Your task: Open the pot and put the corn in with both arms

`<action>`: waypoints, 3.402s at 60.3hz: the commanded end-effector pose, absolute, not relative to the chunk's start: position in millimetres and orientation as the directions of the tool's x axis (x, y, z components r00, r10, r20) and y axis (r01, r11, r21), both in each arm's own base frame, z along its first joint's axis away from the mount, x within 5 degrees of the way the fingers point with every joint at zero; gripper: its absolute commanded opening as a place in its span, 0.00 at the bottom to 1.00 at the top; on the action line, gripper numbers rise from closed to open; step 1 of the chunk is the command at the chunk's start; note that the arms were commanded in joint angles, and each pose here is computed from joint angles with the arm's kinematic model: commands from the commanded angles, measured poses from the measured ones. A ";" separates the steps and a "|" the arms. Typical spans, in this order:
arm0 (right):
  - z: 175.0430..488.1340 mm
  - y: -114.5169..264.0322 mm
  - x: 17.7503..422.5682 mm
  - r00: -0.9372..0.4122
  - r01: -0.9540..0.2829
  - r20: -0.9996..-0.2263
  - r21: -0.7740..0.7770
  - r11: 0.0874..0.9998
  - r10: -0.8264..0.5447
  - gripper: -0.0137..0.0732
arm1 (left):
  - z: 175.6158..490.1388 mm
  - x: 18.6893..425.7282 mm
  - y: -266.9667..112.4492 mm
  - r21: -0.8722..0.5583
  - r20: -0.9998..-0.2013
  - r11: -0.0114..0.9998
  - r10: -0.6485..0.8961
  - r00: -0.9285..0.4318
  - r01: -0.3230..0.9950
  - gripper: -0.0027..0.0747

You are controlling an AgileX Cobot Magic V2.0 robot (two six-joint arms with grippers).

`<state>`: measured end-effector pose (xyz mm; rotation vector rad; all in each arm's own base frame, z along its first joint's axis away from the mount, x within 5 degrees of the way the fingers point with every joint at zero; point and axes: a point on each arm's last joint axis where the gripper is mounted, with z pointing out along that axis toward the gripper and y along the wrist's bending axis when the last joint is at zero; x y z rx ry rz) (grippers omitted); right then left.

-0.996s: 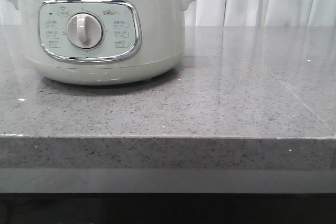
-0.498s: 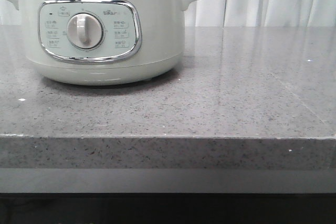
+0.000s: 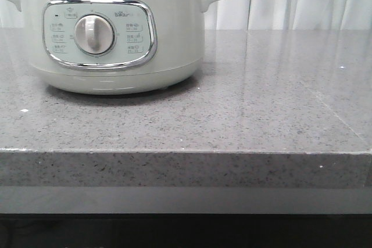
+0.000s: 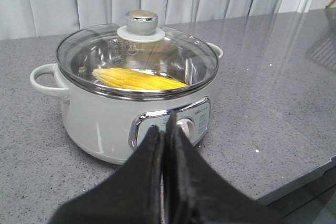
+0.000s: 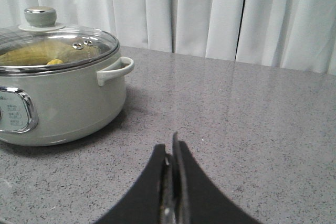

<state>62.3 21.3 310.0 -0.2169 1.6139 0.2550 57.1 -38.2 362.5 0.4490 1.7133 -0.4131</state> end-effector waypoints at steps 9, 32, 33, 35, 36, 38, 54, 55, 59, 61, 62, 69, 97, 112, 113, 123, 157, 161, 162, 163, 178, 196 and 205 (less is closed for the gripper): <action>324.3 19.1 62.9 0.030 -0.270 -0.999 0.022 0.963 0.031 0.13 | 370.5 44.2 -32.5 -0.038 -0.998 0.861 -0.009 -0.059 0.508 0.01; 324.3 19.1 62.9 0.030 -0.270 -0.999 0.022 0.963 0.031 0.13 | 369.8 44.3 -32.6 -0.038 -0.998 0.861 -0.007 -0.063 0.508 0.01; 324.3 19.1 62.9 0.030 -0.270 -0.999 0.022 0.963 0.031 0.13 | 370.0 44.3 -32.5 -0.038 -0.998 0.861 -0.008 -0.061 0.508 0.01; 324.3 19.1 62.9 0.030 -0.270 -0.999 0.022 0.963 0.031 0.13 | 370.0 44.3 -32.5 -0.038 -0.998 0.861 -0.008 -0.061 0.508 0.01; 324.3 19.1 62.9 0.030 -0.270 -0.999 0.022 0.963 0.031 0.13 | 370.0 44.3 -32.5 -0.038 -0.998 0.861 -0.008 -0.061 0.508 0.01; 324.3 19.1 62.9 0.030 -0.270 -0.999 0.022 0.963 0.031 0.13 | 369.9 44.4 -32.3 -0.034 -0.998 0.862 -0.004 -0.059 0.506 0.01; 324.3 19.1 62.9 0.030 -0.270 -0.999 0.022 0.963 0.031 0.13 | 346.4 47.7 -21.3 -0.034 -0.999 0.918 -0.038 0.002 0.394 0.01; 324.3 19.1 62.9 0.030 -0.270 -0.999 0.022 0.963 0.031 0.13 | 342.1 47.0 -20.6 -0.027 -0.999 0.920 -0.032 0.006 0.390 0.01; 324.3 19.1 62.9 0.030 -0.270 -0.999 0.022 0.963 0.031 0.13 | 327.7 45.1 -17.6 -0.002 -1.000 0.933 -0.009 0.020 0.359 0.01; 324.3 19.1 62.9 0.030 -0.270 -0.999 0.022 0.963 0.031 0.13 | 318.8 43.8 -15.8 0.008 -1.000 0.942 0.001 0.020 0.336 0.01; 324.3 19.1 62.9 0.030 -0.270 -0.999 0.022 0.963 0.031 0.13 | 313.8 42.8 -15.0 0.008 -1.000 0.945 0.001 0.021 0.327 0.01; 324.3 19.1 62.9 0.030 -0.270 -0.999 0.022 0.963 0.031 0.13 | 290.5 38.0 -9.3 0.008 -0.999 0.973 -0.001 0.039 0.232 0.01; 324.2 19.2 62.9 0.030 -0.270 -0.999 0.022 0.963 0.031 0.13 | 214.4 50.5 0.2 -0.011 -0.999 1.000 -0.011 -0.043 -0.010 0.01; 324.2 19.2 62.9 0.030 -0.270 -0.999 0.022 0.963 0.031 0.13 | 198.9 54.3 0.1 -0.013 -0.999 1.000 -0.013 -0.036 -0.006 0.01; 324.2 19.2 62.9 0.030 -0.270 -0.999 0.022 0.963 0.031 0.13 | 199.1 54.3 0.2 -0.013 -0.999 1.000 -0.013 -0.033 -0.006 0.01; 324.2 19.2 62.9 0.030 -0.270 -0.999 0.022 0.963 0.031 0.13 | 199.4 54.3 0.2 -0.013 -0.999 1.000 -0.013 -0.030 -0.006 0.01; 324.2 19.2 62.9 0.030 -0.270 -0.999 0.022 0.963 0.031 0.13 | 199.3 54.5 0.2 -0.013 -0.999 1.000 -0.013 -0.032 -0.006 0.01; 324.2 19.2 62.9 0.030 -0.270 -0.999 0.022 0.963 0.031 0.13 | 199.3 54.5 0.2 -0.013 -0.999 1.000 -0.013 -0.032 -0.006 0.01; 324.2 19.2 62.9 0.030 -0.270 -0.999 0.022 0.963 0.031 0.13 | 199.3 54.5 0.2 -0.013 -0.999 1.000 -0.013 -0.032 -0.006 0.01; 324.2 19.2 62.9 0.030 -0.270 -0.999 0.022 0.963 0.031 0.13 | 199.3 54.5 0.2 -0.013 -0.999 1.000 -0.013 -0.032 -0.006 0.01; 317.0 18.8 65.5 0.036 -0.260 -0.999 0.019 0.965 0.029 0.13 | 199.3 54.5 0.2 -0.013 -0.999 1.000 -0.013 -0.032 -0.006 0.01; 250.8 3.6 66.5 0.067 -0.056 -0.997 0.034 0.998 0.037 0.13 | 199.3 54.5 0.2 -0.013 -0.999 1.000 -0.013 -0.032 -0.006 0.01; 217.2 -0.3 60.3 0.049 0.003 -0.996 0.072 0.997 0.072 0.13 | 199.3 54.5 0.2 -0.013 -0.999 1.000 -0.013 -0.032 -0.006 0.01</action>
